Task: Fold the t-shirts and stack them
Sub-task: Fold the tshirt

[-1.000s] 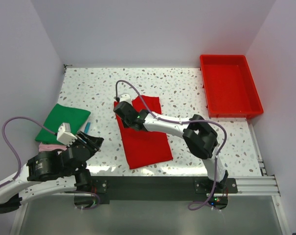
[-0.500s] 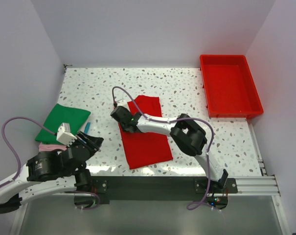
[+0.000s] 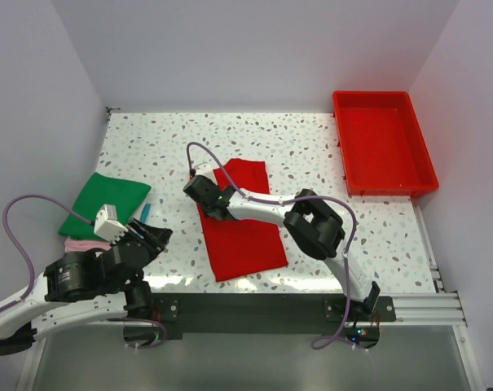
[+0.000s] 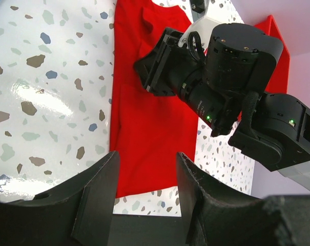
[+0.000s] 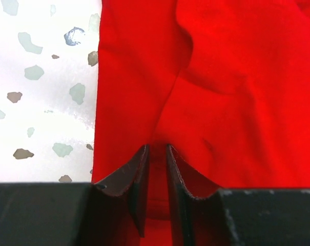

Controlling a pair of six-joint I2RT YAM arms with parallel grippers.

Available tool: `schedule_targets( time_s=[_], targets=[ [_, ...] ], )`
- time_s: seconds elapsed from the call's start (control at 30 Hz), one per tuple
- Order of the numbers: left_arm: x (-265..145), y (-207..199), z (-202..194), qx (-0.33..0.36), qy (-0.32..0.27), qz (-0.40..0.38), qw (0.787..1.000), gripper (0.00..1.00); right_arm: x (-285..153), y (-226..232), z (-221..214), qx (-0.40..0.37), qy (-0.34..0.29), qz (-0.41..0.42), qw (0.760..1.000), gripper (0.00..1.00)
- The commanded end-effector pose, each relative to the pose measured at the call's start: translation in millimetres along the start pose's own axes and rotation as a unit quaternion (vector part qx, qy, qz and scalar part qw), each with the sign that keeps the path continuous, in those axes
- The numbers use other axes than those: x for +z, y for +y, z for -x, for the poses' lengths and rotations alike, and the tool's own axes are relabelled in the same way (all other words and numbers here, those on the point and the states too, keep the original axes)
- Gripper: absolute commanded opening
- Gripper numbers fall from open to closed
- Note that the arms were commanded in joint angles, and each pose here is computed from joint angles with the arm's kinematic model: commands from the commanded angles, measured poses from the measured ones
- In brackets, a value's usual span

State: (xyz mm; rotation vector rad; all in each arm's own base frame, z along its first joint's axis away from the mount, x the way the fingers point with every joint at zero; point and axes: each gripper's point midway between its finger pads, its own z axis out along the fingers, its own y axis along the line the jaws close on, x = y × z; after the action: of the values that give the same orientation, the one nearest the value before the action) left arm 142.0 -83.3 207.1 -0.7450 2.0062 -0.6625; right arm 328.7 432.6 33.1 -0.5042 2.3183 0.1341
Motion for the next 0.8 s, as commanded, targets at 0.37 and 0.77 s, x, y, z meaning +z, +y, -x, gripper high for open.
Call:
schedule_targets(
  time_s=[0.37,0.77],
  targets=[
    [-0.2,0.1,10.6,0.002,-0.024,0.001,1.0,0.53,-12.5,4.0,27.0,0.007,-0.03,0.004,1.0,0.15],
    [0.1,0.3,9.7,0.004,-0.023,0.001,1.0,0.53,-2.3,2.7,13.9,-0.002,-0.014,-0.005,1.0,0.3]
  ],
)
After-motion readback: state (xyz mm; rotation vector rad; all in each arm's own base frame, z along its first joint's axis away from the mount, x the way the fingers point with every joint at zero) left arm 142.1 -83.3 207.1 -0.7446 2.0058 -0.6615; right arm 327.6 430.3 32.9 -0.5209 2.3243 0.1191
